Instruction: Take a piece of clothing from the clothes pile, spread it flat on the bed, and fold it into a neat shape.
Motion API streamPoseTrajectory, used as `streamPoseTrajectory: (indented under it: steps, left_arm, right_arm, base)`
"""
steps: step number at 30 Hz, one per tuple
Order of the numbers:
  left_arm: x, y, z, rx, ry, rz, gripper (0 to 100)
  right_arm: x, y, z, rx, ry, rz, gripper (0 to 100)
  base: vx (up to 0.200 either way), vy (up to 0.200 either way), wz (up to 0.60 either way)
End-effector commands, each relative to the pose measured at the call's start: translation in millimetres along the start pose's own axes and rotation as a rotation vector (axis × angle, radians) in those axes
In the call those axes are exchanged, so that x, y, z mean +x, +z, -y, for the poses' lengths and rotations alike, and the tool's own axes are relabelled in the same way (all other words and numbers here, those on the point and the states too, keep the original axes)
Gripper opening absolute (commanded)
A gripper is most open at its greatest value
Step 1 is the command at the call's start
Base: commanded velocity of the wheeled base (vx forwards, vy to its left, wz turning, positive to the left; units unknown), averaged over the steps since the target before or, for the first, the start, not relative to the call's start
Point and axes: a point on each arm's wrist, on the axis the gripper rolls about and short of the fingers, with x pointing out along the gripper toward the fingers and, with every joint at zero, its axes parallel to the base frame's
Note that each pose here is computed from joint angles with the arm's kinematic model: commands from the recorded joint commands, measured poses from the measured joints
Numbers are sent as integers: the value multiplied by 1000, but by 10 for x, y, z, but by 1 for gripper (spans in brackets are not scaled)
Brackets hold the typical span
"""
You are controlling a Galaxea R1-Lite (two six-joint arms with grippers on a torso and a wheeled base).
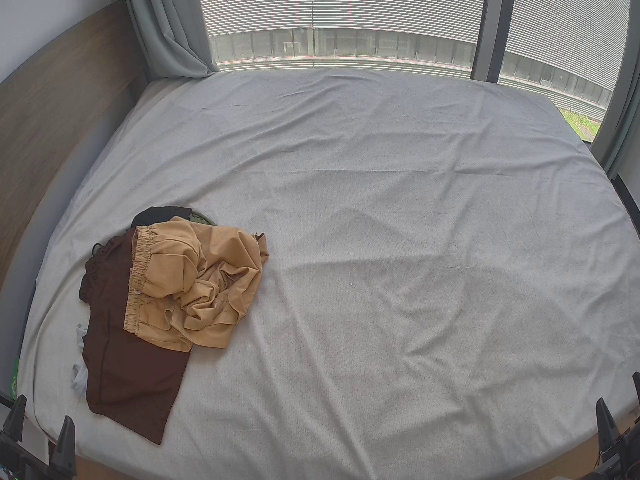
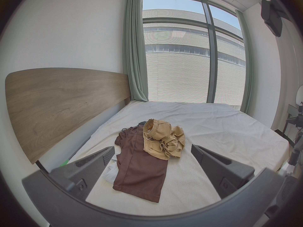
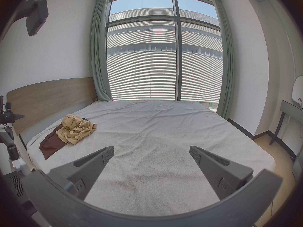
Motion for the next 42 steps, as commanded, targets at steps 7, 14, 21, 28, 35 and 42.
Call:
streamPoseTrajectory:
  steps: [7, 14, 21, 28, 35, 42]
  left_arm:
    - [1, -49, -2, 1, 3, 2, 100]
    - [-63, 780, 8, -42, 1, 218, 100]
    - [47, 748, 13, -44, -18, 142, 100]
    - [115, 753, 22, -65, -31, 94, 100]
    - [395, 941, 66, -190, -85, -28, 100]
    - [597, 1117, 117, -240, -187, -91, 100]
  right_arm:
    - [1, -53, -1, 2, 1, -1, 100]
    - [1, -53, -1, 1, 1, -1, 100]
    - [1, -53, 0, 5, 1, -1, 100]
    - [1, -53, 0, 1, 2, -1, 100]
    - [1, -53, 0, 1, 2, -1, 100]
    - [1, -53, 0, 1, 2, -1, 100]
  base:
    - [0, 0, 0]
    - [0, 0, 0]
    - [0, 0, 0]
    - [0, 0, 0]
    - [0, 0, 0]
    - [0, 0, 0]
